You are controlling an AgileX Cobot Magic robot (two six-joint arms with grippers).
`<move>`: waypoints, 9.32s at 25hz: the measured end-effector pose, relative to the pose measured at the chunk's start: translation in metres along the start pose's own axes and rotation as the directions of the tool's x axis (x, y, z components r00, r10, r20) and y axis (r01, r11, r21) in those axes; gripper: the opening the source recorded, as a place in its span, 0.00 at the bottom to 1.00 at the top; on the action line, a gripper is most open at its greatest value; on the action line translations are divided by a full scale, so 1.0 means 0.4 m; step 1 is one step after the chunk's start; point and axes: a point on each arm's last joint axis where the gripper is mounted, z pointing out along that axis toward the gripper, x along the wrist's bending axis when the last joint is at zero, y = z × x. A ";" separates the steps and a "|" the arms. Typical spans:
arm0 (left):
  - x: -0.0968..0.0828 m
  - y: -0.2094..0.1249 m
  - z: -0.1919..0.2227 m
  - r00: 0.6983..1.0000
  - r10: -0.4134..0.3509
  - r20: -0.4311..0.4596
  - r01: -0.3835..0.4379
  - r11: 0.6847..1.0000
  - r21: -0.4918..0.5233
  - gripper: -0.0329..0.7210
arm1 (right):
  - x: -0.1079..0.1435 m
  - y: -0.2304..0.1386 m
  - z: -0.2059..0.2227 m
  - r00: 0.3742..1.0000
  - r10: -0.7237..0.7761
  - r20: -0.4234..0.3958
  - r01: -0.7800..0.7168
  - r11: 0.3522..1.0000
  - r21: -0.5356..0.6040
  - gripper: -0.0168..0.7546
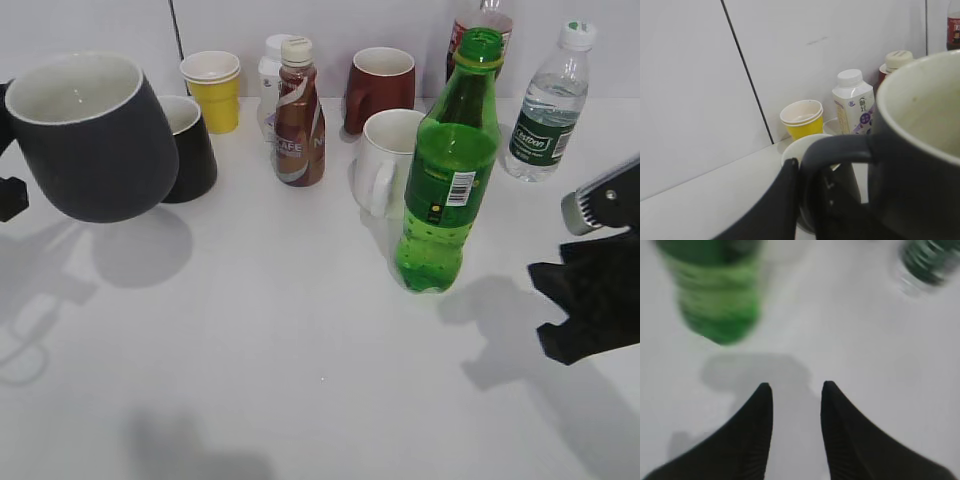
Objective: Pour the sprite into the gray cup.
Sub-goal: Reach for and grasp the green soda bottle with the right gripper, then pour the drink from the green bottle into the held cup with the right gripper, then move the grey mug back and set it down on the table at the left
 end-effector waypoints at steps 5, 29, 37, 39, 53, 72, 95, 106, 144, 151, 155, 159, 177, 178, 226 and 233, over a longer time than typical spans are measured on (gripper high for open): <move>0.000 0.000 0.000 1.000 0.000 0.000 0.000 1.000 0.000 0.11 | -0.003 0.018 -0.021 1.000 0.030 -0.003 -0.030 0.998 -0.062 0.35; 0.001 0.008 -0.005 1.000 0.003 -0.003 -0.003 1.000 -0.015 0.11 | -0.081 0.032 -0.065 0.953 -0.127 0.273 0.050 0.961 0.271 0.33; 0.003 0.025 -0.020 1.000 0.007 -0.013 -0.008 0.999 -0.051 0.11 | -0.001 0.139 -0.117 0.997 -0.038 -0.068 0.014 0.949 -0.315 0.43; 0.003 0.026 -0.020 1.000 0.007 -0.014 -0.007 0.999 -0.052 0.11 | 0.004 0.132 -0.111 0.996 -0.042 -0.080 0.015 0.950 -0.312 0.51; 0.003 0.025 -0.020 1.000 0.007 -0.014 -0.007 0.999 -0.051 0.11 | 0.039 0.090 0.030 0.982 0.055 -0.181 -0.077 0.990 -0.116 0.87; 0.003 0.025 -0.020 1.000 0.007 -0.014 -0.007 0.999 -0.051 0.11 | 0.016 0.087 0.161 0.961 0.172 -0.217 -0.225 0.942 -0.250 0.83; -0.078 0.019 -0.017 0.975 0.131 0.179 -0.135 0.991 0.011 0.11 | 0.005 0.089 0.120 0.990 0.020 -0.137 -0.054 0.968 -0.244 0.45; -0.205 0.101 0.004 0.925 0.082 0.372 -0.126 0.987 0.096 0.11 | -0.049 0.219 0.034 0.935 -0.350 0.046 0.353 0.919 -0.175 0.45; -0.293 0.106 0.110 0.894 0.042 0.446 -0.135 0.974 0.180 0.11 | -0.087 0.333 0.051 0.284 -0.931 0.229 0.956 0.292 0.003 0.45; -0.294 0.104 0.111 0.894 0.041 0.446 -0.135 0.974 0.181 0.11 | -0.089 0.343 0.047 0.228 -0.942 0.245 0.971 0.240 0.018 0.45; -0.294 0.104 0.112 0.894 0.041 0.447 -0.135 0.974 0.180 0.11 | -0.092 0.355 0.043 0.208 -0.943 0.260 0.975 0.221 0.024 0.45; -0.294 0.104 0.112 0.894 0.041 0.447 -0.135 0.974 0.180 0.11 | -0.093 0.358 0.042 0.192 -0.945 0.264 0.978 0.207 0.028 0.45; -0.301 0.092 0.121 0.891 0.039 0.451 -0.138 0.972 0.189 0.11 | -0.092 0.359 0.042 0.170 -0.948 0.267 0.982 0.185 0.032 0.45; -0.301 0.094 0.121 0.891 0.039 0.452 -0.135 0.974 0.183 0.11 | -0.092 0.359 0.042 0.170 -0.948 0.267 0.982 0.185 0.032 0.45; -0.011 -0.108 0.048 0.948 -0.149 -0.279 0.156 0.988 0.002 0.11 | -0.071 0.179 0.041 0.971 0.238 -0.008 -0.225 0.908 -0.353 0.45; 0.034 -0.179 0.067 0.924 -0.108 -0.367 0.149 0.985 0.084 0.11 | -0.085 0.178 0.041 0.970 0.245 0.008 -0.225 0.904 -0.362 0.45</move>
